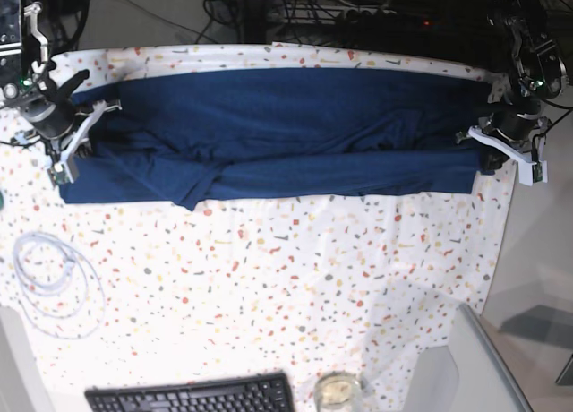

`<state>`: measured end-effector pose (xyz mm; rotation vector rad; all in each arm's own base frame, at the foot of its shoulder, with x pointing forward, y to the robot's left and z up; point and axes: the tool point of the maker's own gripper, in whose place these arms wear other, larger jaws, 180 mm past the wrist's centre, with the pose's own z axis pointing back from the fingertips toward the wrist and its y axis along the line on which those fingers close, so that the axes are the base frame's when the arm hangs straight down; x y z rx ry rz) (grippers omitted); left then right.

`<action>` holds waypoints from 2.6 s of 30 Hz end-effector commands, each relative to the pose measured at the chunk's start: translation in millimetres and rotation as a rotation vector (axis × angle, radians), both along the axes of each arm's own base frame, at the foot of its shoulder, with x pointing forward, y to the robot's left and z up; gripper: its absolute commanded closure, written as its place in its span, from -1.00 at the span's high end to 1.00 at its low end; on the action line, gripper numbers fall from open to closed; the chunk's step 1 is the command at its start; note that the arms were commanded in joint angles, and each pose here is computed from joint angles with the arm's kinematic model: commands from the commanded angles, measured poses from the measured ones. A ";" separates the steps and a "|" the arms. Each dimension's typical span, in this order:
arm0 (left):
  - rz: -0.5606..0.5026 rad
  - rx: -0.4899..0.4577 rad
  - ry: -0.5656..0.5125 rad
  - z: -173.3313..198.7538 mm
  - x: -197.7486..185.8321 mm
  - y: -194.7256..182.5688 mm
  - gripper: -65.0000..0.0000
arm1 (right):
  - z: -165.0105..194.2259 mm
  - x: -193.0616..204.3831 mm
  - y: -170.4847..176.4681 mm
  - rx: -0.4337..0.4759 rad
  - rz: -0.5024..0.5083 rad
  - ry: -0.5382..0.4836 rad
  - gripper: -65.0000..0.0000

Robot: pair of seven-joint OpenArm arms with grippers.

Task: Layout the t-shirt on the table in an organized manner, then fold the t-shirt properly
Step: 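Lift both held corners and fold the shirt edge over onto the opposite edge, then release the right gripper and move it to the folded shirt end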

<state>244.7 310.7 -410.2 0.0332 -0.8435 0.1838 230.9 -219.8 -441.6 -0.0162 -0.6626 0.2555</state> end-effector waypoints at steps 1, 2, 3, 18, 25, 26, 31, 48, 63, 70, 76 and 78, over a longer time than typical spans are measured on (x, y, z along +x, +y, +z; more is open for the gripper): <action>0.003 0.013 -0.023 6.4 3.9 6.2 -1.00 | 5.3 5.8 -7.1 -0.008 -0.007 -0.026 -1.00; 0.006 0.010 -0.014 3.1 1.7 6.6 -1.00 | 2.6 4.0 -8.1 -0.008 -0.010 -0.017 -1.00; 0.010 0.005 -0.002 -1.0 -0.7 7.7 -1.00 | -1.1 1.7 -9.4 -0.008 -0.014 -0.006 -1.00; 0.021 0.025 0.074 -22.9 -14.5 14.7 -1.00 | -19.3 3.2 -22.3 -0.011 -0.049 0.039 -1.00; 0.012 0.077 0.126 -33.7 -18.5 18.4 -1.00 | -18.6 4.6 -22.3 -0.011 -0.049 0.035 -1.00; 0.014 0.076 0.130 -35.1 -18.3 18.8 -1.00 | -18.6 4.6 -22.3 -0.011 -0.049 0.035 -1.00; 0.015 0.074 0.123 -34.2 -14.2 19.0 -1.00 | -18.6 10.0 -24.9 -0.013 -0.056 0.034 -1.00; -0.034 0.072 0.124 -35.0 -9.9 3.0 -1.00 | 37.3 28.8 -44.1 -0.049 -0.133 -0.069 -0.31; -0.021 0.073 0.126 -35.3 -10.1 8.0 -1.00 | -19.4 81.5 -57.3 -0.010 -0.152 0.049 -0.96; -0.020 0.070 0.131 -37.1 -12.5 7.3 -1.00 | -42.9 73.8 -86.3 -0.013 -0.211 0.078 -0.96; -0.022 0.070 0.125 -35.0 -12.2 6.3 -1.00 | -14.9 89.0 -78.4 -0.024 -0.172 -0.010 -0.96; -0.022 0.070 0.125 -35.0 -12.2 6.3 -1.00 | 16.1 95.5 -69.0 -0.023 -0.151 -0.112 -0.96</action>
